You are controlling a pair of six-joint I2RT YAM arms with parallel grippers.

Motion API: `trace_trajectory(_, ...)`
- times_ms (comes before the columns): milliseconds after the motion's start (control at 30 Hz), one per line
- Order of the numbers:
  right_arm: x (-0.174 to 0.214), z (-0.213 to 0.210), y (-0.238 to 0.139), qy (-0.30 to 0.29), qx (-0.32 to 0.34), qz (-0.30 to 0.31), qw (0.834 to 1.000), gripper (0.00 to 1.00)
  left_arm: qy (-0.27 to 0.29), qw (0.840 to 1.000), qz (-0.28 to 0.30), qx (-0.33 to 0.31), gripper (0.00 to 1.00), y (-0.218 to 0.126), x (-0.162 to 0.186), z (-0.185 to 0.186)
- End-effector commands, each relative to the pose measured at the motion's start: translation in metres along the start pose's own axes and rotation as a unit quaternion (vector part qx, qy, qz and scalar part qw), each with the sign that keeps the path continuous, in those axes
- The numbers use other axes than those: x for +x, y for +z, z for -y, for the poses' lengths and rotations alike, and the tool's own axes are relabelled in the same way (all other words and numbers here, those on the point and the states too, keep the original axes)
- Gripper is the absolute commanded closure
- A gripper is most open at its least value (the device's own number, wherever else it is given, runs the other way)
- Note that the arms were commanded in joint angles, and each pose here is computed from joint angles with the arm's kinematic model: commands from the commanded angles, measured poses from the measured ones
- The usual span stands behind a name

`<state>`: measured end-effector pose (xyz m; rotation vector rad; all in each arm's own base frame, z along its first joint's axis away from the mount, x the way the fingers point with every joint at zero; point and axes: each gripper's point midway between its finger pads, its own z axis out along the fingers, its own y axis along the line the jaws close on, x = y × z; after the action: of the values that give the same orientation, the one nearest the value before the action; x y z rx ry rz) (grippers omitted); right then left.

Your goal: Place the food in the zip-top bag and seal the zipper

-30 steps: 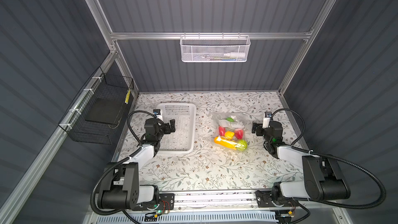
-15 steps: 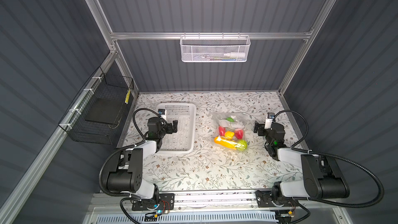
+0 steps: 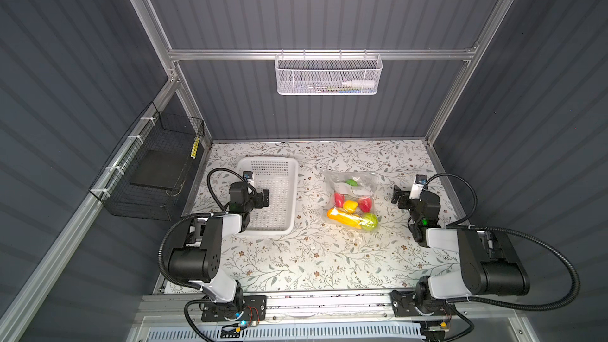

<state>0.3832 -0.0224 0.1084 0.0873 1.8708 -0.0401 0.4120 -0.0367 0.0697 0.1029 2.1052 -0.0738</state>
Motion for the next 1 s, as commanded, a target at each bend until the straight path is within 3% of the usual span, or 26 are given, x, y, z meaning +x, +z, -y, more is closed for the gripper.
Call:
trace_trajectory(0,-0.011,-0.002,0.0,0.008,-0.007,0.027,1.0,0.01,0.026,0.996,0.068,-0.046,0.0,-0.011,-0.018,-0.015)
trace_trajectory(400,-0.011,-0.001,-0.001,0.008,-0.006,0.027,1.0,0.01,0.024,0.994,0.098,-0.047,0.0,-0.006,0.001,-0.015)
trace_trajectory(600,-0.011,-0.001,-0.001,0.008,-0.006,0.027,1.0,0.01,0.023,0.996,0.067,-0.052,0.0,0.003,0.004,-0.017)
trace_trajectory(967,-0.011,-0.001,0.0,0.009,-0.006,0.025,1.0,0.01,0.022,0.996,0.068,-0.054,0.0,0.004,0.004,-0.018)
